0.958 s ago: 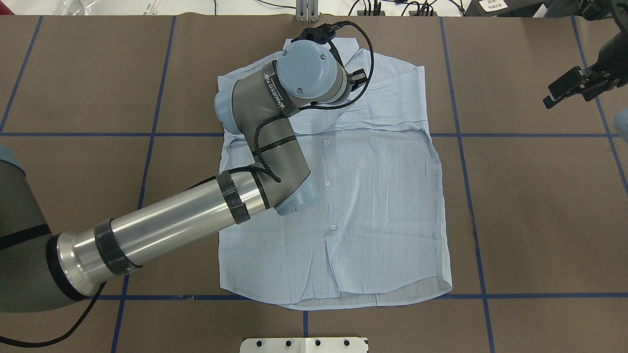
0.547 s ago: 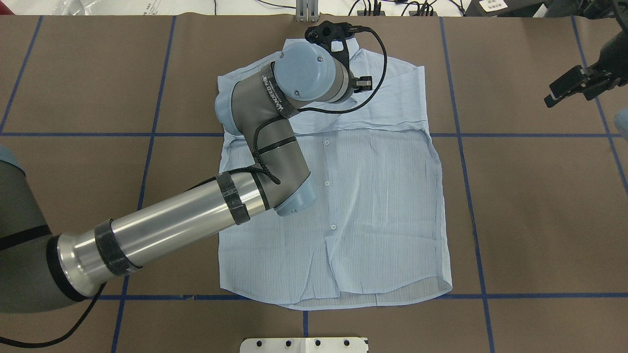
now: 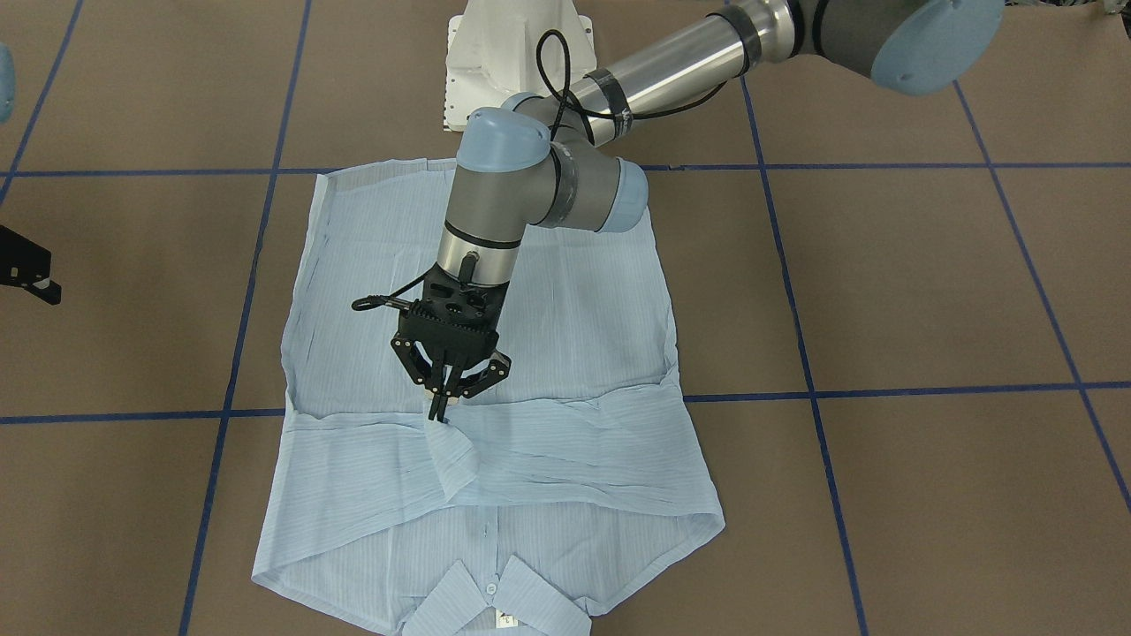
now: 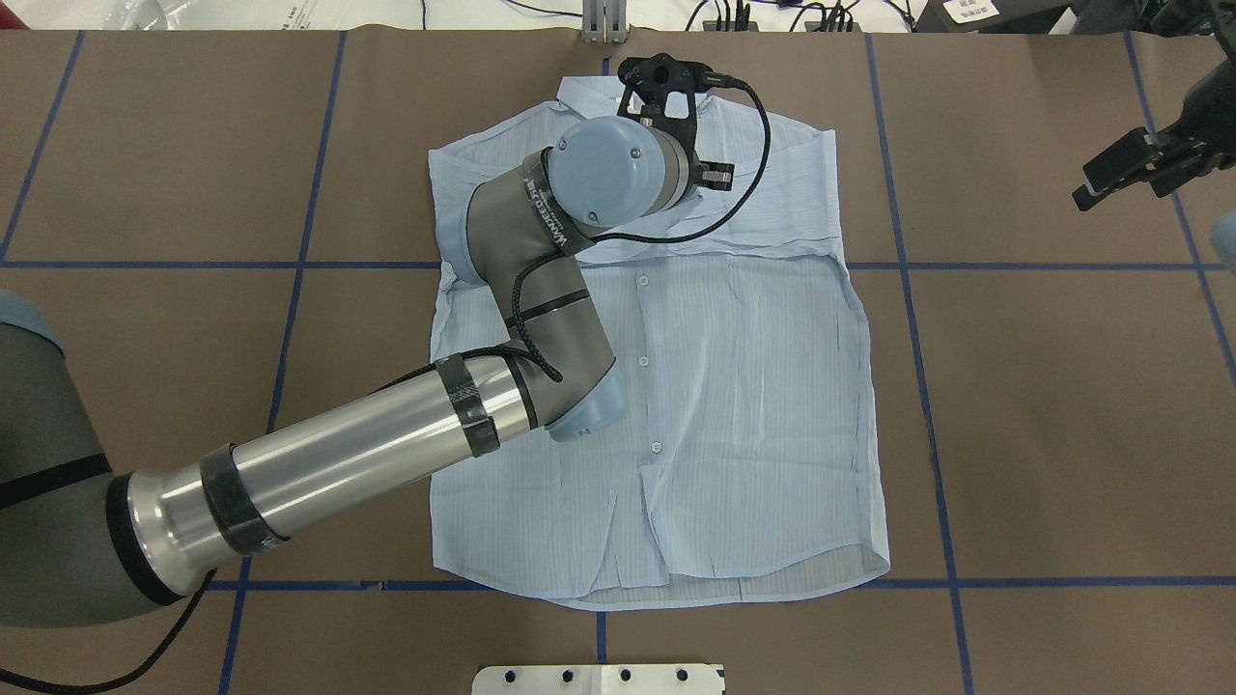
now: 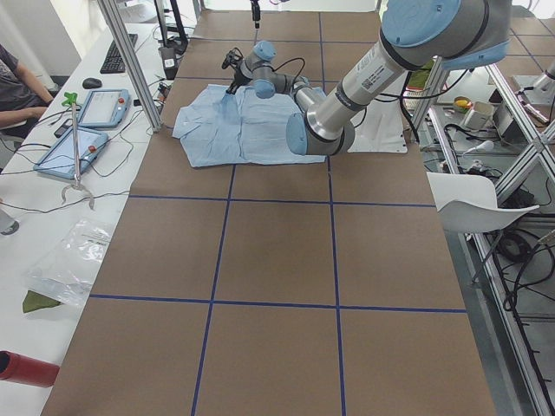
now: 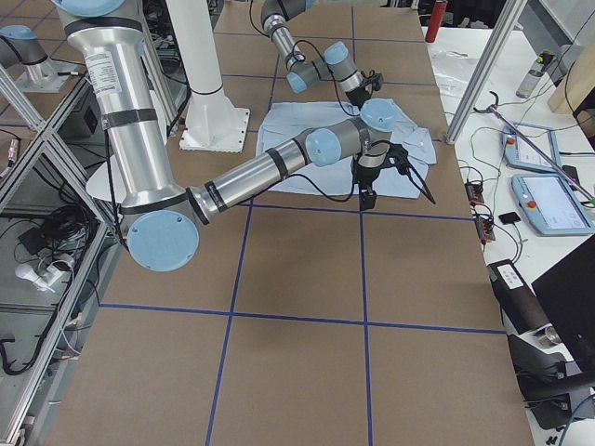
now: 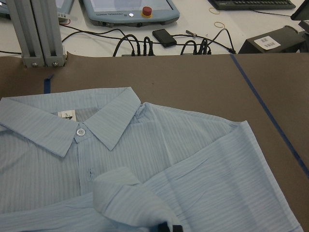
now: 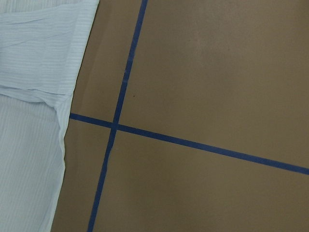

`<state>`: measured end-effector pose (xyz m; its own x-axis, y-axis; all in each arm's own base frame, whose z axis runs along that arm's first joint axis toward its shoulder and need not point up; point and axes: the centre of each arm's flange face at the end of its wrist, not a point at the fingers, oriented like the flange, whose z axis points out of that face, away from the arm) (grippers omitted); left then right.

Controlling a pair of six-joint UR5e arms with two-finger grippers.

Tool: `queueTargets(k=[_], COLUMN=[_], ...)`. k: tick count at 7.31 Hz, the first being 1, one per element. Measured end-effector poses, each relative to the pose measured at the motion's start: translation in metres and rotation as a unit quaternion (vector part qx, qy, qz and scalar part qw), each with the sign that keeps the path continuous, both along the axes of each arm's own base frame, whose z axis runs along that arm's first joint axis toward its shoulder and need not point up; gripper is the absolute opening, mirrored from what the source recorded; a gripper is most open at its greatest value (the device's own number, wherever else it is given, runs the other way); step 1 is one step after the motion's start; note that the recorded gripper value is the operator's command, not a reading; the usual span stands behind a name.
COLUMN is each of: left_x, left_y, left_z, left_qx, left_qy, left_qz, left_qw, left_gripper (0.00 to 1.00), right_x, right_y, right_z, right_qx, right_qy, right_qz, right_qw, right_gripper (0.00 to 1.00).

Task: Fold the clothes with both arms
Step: 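Lay the sleeve over the folded sleeve and open the left gripper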

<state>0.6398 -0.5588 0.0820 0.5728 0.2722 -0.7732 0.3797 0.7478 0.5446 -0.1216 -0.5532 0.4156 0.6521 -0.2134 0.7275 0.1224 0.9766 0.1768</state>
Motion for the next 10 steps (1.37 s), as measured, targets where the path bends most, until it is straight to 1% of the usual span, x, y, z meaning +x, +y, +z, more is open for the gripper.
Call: queueTargets(k=[1,3,4,6,8,9,10], left_x=[0.015,0.034,0.036,0.033,0.020,0.003,-0.030], left_y=[0.010,0.036,0.043,0.046,0.049,0.053,0.062], left_z=[-0.007,-0.019,-0.021,-0.016,-0.007,0.009,0.031], left_qx=[0.009,0.030,0.035,0.044,0.047,0.040,0.030], left_qy=[-0.004,0.025,0.035,0.037,0.036,0.030,0.020], left_qz=[-0.008,0.000,0.004,0.008,0.011,0.019,0.028], left_qw=[0.9999,0.9992,0.9987,0.9983,0.9982,0.9986,0.9990], left_gripper=[1.00,1.00,1.00,1.00,1.00,1.00,1.00], right_x=[0.001,0.002,0.002,0.002,0.001,0.000,0.000], right_y=[-0.001,-0.002,-0.003,-0.003,0.000,0.002,0.005], right_z=[0.001,-0.001,-0.003,-0.007,-0.012,-0.014,-0.017], right_qx=[-0.002,-0.002,-0.002,-0.002,-0.010,-0.018,-0.029], right_qy=[-0.001,-0.007,-0.009,-0.017,-0.039,-0.047,-0.050], right_qz=[0.000,0.001,0.000,-0.002,-0.005,-0.001,0.008], right_qw=[1.0000,1.0000,1.0000,0.9999,0.9992,0.9987,0.9983], right_gripper=[1.00,1.00,1.00,1.00,1.00,1.00,1.00])
